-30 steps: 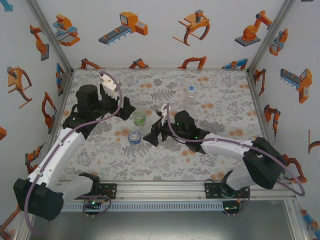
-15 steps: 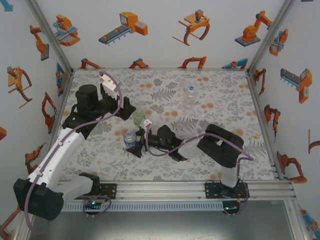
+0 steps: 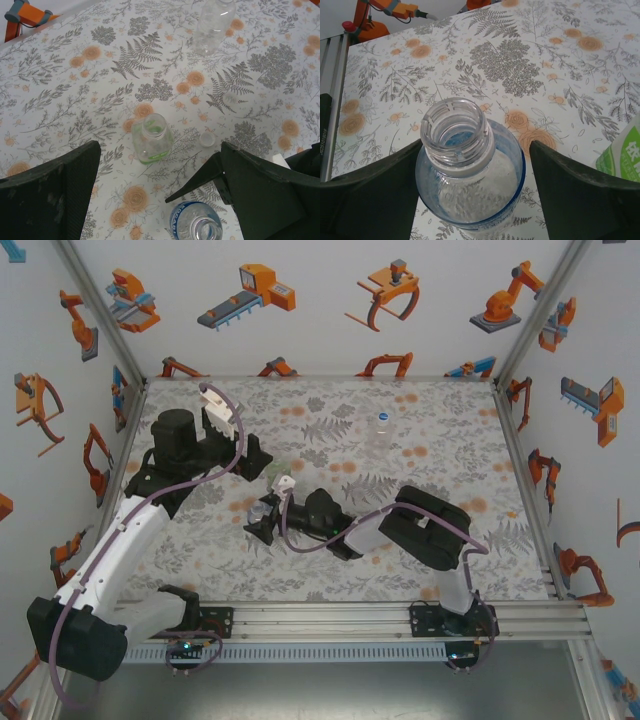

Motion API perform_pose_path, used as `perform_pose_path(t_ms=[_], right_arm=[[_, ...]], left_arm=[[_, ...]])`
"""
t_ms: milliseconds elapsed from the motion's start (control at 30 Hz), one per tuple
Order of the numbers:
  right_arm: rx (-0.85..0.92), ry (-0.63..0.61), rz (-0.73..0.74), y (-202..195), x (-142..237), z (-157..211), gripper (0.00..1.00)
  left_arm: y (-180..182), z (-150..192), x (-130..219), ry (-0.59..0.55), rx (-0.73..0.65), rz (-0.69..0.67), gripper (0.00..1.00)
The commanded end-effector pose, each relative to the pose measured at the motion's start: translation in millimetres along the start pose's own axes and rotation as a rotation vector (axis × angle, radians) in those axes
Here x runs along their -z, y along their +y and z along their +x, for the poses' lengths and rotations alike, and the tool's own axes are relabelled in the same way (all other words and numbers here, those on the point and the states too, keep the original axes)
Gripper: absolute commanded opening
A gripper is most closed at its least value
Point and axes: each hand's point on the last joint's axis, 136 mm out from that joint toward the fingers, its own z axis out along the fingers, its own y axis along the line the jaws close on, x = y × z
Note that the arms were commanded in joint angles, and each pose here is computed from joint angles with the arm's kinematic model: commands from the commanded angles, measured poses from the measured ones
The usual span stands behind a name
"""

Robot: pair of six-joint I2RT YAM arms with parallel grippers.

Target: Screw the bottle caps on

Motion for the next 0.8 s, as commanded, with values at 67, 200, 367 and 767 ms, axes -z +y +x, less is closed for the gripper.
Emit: perform_pose_path(t_ms=[67,200,367,767], right_arm=[[0.022,-0.057,-0.002,3,-3,-19,0.63],[0.025,-0.061,0.014,1,0,-30,0.56],[0.032,-0.064,0.059,-1,15,-50,0.49],[0.001,0.0,0.221,-26,74,-93,0.37]], left_arm=[[-5,-9,6,-0.045,-0.005,0.023,0.98],[-10,-11,7,-0.057,-0.013,0.048,0.99],[-12,-16,11,-0.1,-0.018,0.049,0.97],[-33,-30,20,-0.222,-0.028,0.191,0.97]])
